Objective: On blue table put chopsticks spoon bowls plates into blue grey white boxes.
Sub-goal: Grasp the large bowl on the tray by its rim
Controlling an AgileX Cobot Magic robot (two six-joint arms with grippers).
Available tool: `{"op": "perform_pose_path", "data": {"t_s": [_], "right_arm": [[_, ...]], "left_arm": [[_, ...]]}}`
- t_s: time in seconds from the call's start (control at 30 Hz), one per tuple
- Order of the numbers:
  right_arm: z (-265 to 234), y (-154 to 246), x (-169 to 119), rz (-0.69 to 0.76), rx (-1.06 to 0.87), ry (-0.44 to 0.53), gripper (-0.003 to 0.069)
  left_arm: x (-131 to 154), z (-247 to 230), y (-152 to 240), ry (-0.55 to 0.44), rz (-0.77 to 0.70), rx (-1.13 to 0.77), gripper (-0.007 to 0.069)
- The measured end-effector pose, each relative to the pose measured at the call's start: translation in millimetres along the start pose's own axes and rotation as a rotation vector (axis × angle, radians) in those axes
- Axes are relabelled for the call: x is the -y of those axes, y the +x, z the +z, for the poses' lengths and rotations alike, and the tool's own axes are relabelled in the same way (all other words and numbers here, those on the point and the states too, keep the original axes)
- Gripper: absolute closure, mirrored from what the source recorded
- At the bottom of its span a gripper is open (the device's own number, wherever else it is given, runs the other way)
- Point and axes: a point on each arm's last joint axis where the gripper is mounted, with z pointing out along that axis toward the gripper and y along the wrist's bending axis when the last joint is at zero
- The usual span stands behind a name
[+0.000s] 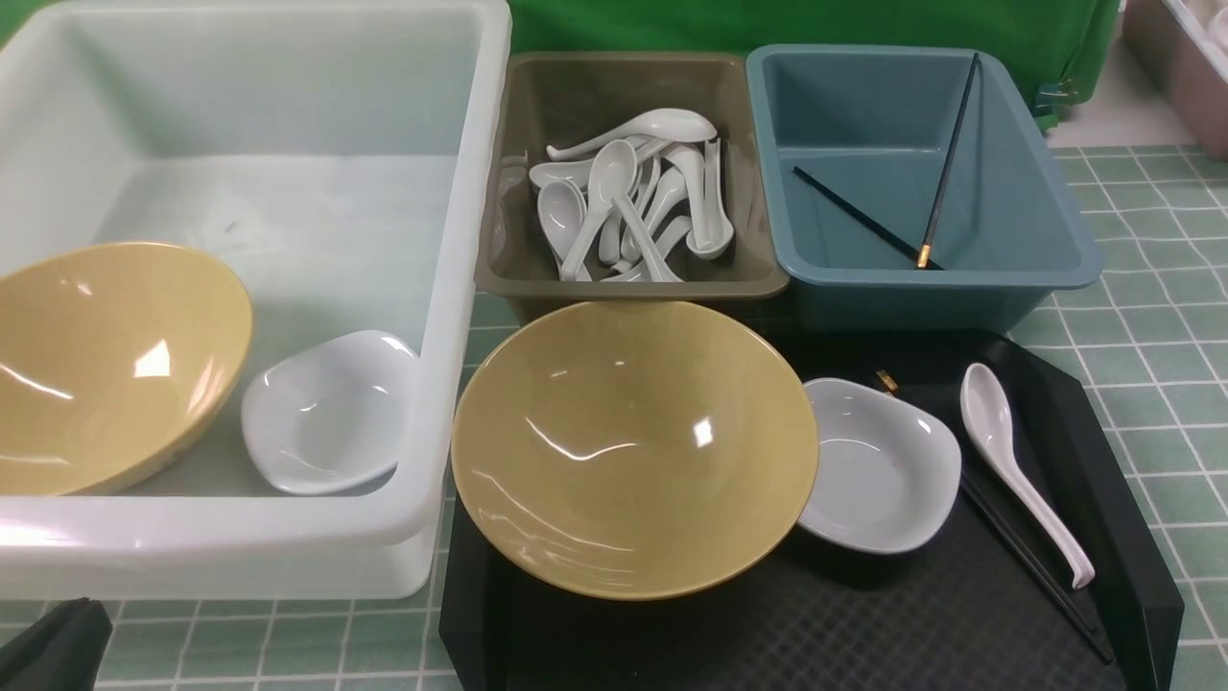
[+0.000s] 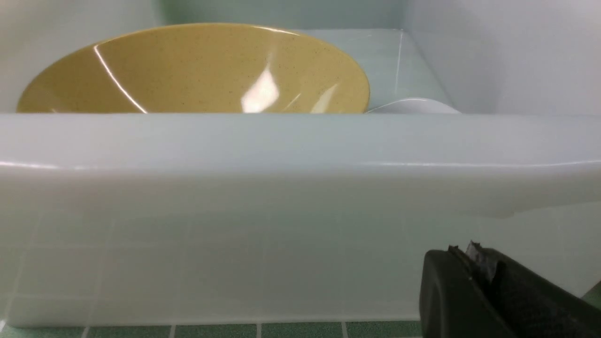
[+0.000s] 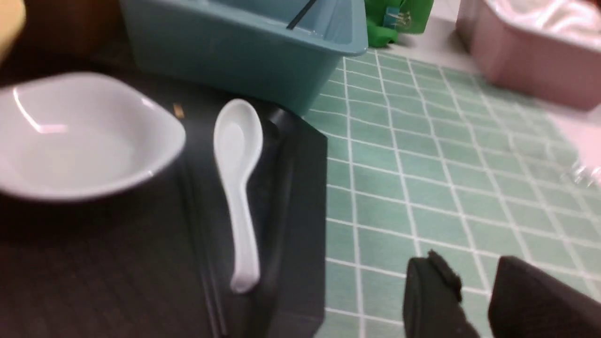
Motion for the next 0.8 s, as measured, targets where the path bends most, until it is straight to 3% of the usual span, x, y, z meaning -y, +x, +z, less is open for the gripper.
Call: {"op": "perform_pose_path", "data": {"t_s": [0.3, 0.4, 0.57, 0.6, 0.67, 0.8], "right_arm": [[0.3, -2.5, 0.7, -0.025, 0.037, 0.011, 0.0421], [-2.4, -20.8, 5.4, -0.015, 0.244, 0.066, 0.0421], [-27.3, -62.3, 15.9, 0.099, 0.789, 0.159, 0.0421], [-27.3, -62.3, 15.9, 0.107, 0.789, 0.156, 0.0421], [-48.3, -76.9, 19.6, 0.233, 1.083, 0.132, 0.0421], [-55.8, -80.4, 20.5, 0.338, 1.182, 0.069, 0.0421]], "left_arm": [[0.8, -0.7, -11.6, 0.009, 0.000, 0.130, 0.0623], [1.9, -4.1, -27.1, 0.021, 0.004, 0.305, 0.0623], [3.8, -15.5, -50.5, 0.042, 0.010, 0.592, 0.0623], [3.9, -16.0, -51.3, 0.042, 0.010, 0.603, 0.0623], [4.8, -24.6, -61.9, 0.054, 0.009, 0.752, 0.0623], [4.9, -34.1, -70.7, 0.091, -0.061, 0.892, 0.0623]]}}
